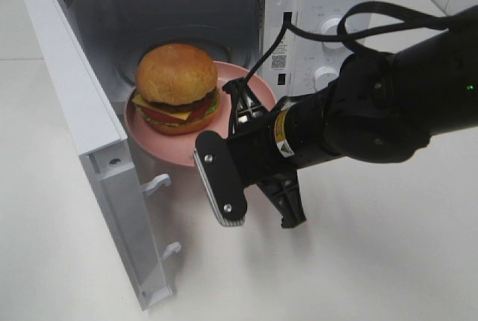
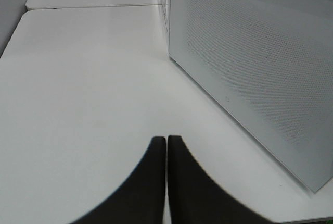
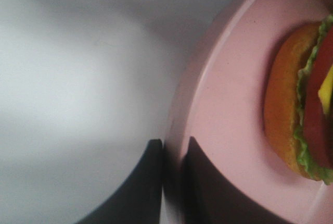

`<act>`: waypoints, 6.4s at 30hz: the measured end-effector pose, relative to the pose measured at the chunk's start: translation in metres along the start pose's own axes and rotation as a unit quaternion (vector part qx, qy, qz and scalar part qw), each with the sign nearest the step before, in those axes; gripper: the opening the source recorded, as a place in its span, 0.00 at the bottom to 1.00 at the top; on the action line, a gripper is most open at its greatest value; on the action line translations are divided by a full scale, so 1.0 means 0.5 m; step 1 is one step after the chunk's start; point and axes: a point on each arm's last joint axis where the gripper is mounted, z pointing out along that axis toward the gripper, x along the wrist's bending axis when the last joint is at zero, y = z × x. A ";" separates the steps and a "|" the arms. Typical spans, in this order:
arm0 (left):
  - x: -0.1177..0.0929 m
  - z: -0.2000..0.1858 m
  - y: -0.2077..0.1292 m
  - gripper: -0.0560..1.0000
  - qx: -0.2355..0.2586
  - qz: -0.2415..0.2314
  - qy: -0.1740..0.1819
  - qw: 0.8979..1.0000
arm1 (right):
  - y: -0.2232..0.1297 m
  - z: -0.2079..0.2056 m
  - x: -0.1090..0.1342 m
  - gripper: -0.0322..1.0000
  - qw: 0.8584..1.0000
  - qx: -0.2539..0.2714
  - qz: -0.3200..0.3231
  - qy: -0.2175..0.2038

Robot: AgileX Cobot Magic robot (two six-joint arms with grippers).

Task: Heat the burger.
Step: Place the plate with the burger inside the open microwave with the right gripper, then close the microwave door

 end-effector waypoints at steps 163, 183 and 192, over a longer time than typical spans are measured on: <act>0.000 0.000 0.000 0.05 0.000 0.000 0.000 1.000 | -0.180 -0.551 0.179 0.63 0.551 0.212 0.806 -0.039; -0.002 0.000 0.000 0.05 -0.001 -0.004 -0.006 1.000 | -0.119 -0.641 0.364 0.63 0.632 -0.015 0.736 -0.243; -0.003 0.000 0.000 0.05 -0.001 -0.005 -0.008 1.000 | -0.122 -0.622 0.369 0.63 0.644 -0.033 0.719 -0.259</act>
